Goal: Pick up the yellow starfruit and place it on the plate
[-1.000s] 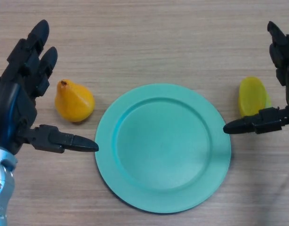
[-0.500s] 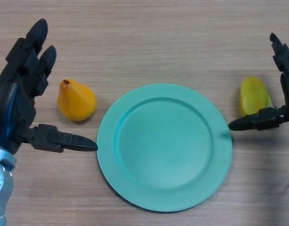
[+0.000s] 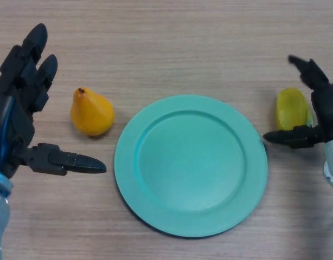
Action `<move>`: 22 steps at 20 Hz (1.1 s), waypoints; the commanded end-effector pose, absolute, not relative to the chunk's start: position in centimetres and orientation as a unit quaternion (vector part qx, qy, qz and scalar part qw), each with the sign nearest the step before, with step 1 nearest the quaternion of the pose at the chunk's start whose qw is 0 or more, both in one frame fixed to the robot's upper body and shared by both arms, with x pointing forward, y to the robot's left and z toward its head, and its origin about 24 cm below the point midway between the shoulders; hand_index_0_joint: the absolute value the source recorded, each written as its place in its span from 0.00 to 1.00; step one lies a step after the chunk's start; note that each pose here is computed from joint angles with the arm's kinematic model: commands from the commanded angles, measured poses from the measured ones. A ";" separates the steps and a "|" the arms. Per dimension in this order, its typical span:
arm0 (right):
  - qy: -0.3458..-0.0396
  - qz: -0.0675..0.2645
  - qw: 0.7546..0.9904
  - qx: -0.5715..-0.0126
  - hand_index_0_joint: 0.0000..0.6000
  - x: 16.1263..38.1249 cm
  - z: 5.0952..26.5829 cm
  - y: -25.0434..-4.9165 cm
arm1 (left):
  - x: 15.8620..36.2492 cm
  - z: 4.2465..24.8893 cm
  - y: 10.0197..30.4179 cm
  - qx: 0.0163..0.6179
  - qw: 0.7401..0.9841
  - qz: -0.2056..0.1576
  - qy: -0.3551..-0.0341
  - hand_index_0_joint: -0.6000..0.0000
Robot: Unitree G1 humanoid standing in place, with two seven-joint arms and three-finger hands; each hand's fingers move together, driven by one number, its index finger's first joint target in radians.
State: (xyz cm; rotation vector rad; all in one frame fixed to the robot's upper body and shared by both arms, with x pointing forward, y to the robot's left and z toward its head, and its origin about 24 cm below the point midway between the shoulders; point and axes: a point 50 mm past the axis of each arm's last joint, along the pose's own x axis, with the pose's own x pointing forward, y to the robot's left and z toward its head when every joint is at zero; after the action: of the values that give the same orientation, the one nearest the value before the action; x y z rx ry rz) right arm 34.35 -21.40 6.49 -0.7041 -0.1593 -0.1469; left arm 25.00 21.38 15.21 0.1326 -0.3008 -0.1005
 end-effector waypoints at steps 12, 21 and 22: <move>-0.191 -0.090 0.934 -0.289 1.00 34.0 13.5 -21.1 | 24.0 18.4 22.6 0.093 0.966 -0.024 -0.241 1.00; -0.237 0.052 0.938 -0.247 1.00 29.3 14.7 -12.3 | 24.1 18.5 22.6 0.082 0.966 -0.023 -0.243 1.00; -0.236 0.064 0.938 -0.245 1.00 29.0 14.5 -11.6 | 24.1 18.5 22.6 0.081 0.966 -0.023 -0.244 1.00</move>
State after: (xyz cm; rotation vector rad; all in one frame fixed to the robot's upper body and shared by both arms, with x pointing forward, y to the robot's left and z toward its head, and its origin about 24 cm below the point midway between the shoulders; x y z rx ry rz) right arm 28.76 -10.87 11.27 -0.5413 -0.3137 0.1901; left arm 24.94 21.69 15.10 0.1338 -0.2938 -0.0883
